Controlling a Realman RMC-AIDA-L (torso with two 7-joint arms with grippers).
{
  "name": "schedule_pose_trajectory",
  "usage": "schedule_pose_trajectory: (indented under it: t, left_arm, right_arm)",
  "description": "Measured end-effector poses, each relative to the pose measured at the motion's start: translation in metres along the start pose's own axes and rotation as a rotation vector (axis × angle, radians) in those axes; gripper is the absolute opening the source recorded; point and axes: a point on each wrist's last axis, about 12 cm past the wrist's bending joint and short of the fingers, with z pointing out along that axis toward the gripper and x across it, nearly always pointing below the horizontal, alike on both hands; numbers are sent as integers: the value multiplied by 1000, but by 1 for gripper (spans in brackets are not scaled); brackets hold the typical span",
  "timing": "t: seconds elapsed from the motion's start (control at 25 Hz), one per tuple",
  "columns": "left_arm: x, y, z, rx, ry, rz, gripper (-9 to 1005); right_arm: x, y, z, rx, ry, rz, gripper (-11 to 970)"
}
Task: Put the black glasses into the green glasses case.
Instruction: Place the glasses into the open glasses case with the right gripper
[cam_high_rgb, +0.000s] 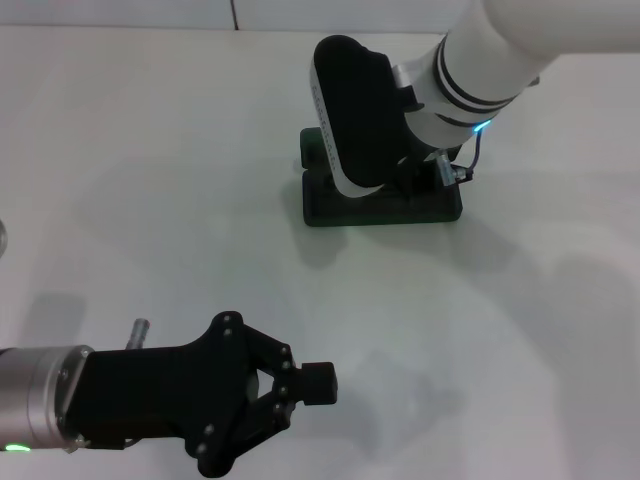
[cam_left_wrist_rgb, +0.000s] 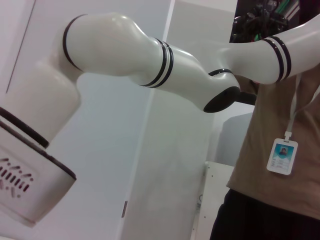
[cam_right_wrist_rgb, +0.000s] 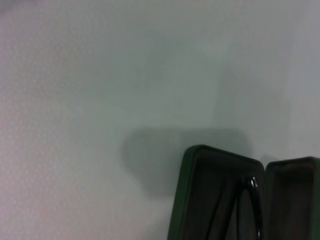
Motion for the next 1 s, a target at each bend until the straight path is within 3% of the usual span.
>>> schedule_pose_trajectory:
  t: [1.0]
  left_arm:
    - [-1,1,-1,-11,-3,6,13]
  right_arm:
    - [-3,1,3,28,10,-36,126]
